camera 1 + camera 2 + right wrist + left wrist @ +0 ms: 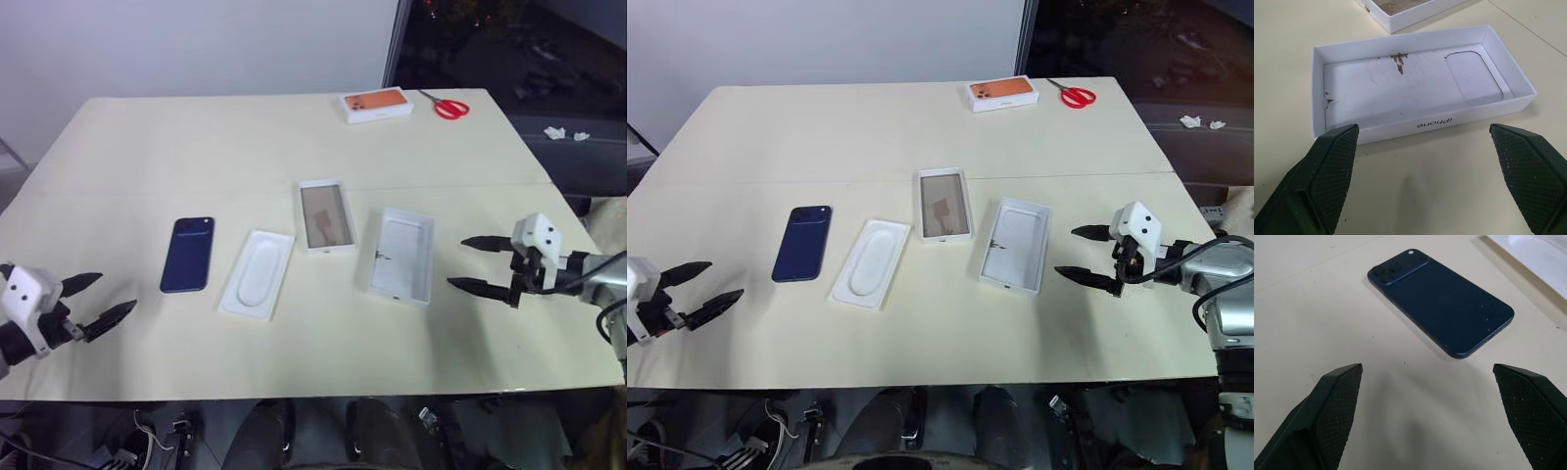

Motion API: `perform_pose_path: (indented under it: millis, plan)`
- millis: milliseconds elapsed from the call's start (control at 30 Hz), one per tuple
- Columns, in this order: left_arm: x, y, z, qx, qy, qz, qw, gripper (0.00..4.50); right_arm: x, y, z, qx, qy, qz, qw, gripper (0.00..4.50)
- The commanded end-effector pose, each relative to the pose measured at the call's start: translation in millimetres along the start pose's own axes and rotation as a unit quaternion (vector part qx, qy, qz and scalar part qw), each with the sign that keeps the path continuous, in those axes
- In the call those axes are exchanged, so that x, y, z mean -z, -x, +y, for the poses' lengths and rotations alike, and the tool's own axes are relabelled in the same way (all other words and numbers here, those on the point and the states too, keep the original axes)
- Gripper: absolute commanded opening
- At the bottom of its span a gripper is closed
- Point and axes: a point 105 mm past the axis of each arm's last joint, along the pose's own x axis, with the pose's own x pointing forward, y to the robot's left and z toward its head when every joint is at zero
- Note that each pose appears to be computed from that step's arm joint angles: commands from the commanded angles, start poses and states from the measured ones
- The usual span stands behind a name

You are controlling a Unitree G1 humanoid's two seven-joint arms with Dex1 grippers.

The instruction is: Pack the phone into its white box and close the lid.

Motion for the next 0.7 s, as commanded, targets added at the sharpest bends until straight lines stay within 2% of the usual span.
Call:
perform_pose_path:
  millis: [33, 700]
  plan:
    - [-12.5, 7.6, 10.1, -0.021, -0.024, -0.015, 0.999, 4.5, -9.5, 8.0, -5.3, 0.01, 0.021, -0.003, 1.0, 4.47]
    - [-23.2, -5.7, 3.6, -0.005, -0.01, -0.031, 0.999, 4.5, -15.3, 0.0, -3.8, 0.001, 0.022, -0.009, 1.0, 4.47]
